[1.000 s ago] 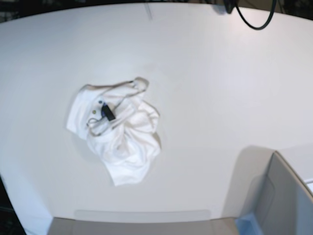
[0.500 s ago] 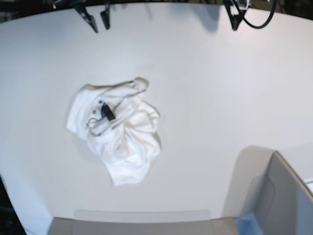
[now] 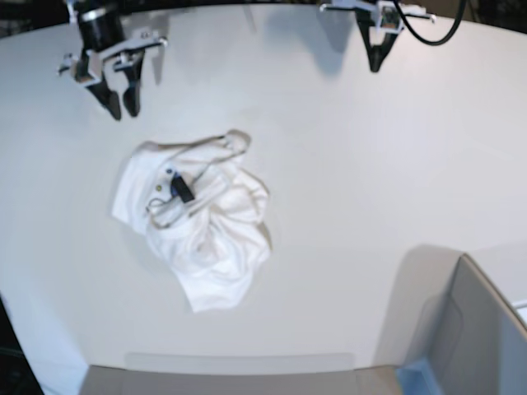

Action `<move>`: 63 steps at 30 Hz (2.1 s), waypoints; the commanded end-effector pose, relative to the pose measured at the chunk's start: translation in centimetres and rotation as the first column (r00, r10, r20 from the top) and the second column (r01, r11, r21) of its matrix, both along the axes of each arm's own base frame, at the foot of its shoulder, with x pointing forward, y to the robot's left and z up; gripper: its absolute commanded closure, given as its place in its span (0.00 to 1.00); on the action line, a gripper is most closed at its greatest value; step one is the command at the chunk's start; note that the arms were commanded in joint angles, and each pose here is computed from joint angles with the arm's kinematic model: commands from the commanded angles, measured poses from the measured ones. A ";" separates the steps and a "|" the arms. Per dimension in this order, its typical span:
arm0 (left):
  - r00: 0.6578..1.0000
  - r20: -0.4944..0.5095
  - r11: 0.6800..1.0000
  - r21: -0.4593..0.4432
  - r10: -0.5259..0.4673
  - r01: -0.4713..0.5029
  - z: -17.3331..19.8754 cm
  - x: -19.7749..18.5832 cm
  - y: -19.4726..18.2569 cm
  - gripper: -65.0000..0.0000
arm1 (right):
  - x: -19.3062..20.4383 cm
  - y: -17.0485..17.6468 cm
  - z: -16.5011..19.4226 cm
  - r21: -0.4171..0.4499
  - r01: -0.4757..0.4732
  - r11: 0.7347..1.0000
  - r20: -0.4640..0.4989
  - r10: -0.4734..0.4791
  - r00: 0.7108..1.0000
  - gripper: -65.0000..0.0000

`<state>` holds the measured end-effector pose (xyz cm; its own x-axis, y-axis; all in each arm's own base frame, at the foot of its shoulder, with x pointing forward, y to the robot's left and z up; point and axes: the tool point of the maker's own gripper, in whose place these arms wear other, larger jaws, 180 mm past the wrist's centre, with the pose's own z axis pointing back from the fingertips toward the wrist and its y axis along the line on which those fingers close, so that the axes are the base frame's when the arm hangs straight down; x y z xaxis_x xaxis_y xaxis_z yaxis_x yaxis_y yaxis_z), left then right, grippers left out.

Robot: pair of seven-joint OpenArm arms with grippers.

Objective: Layout the t-shirt on the table in an organized manner, then fold the t-shirt properly

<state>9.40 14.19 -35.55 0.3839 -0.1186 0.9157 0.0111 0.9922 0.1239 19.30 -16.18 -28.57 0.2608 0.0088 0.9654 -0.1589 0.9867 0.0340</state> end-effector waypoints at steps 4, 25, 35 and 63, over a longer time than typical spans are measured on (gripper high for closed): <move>0.999 0.040 1.000 -0.006 -0.010 0.010 0.9 0.4 -0.4 1.00 | 3.4 0.1 1.9 0.028 0.010 1.000 0.063 -0.011 0.998 0.73; 0.997 0.080 1.000 -0.017 0.021 -0.019 1.2 2.1 -0.5 1.00 | 11.8 0.4 1.0 0.303 0.304 0.903 -0.346 -0.193 0.918 0.62; 0.999 0.021 0.999 -0.018 0.035 -0.034 0.0 4.0 -0.3 1.00 | 10.6 3.7 -0.2 0.128 0.001 0.992 -0.511 0.066 0.857 0.60; 0.997 0.079 1.000 -0.016 0.017 -0.016 1.1 5.8 -0.4 1.00 | 11.8 11.1 1.9 0.148 -0.215 0.965 -0.444 0.259 0.858 0.48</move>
<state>14.98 13.90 -35.41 0.3474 -0.0948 0.9329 -0.0127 0.9943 0.1057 30.36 -4.90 -27.79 0.7072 0.0518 0.7051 -0.3240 0.9102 0.2580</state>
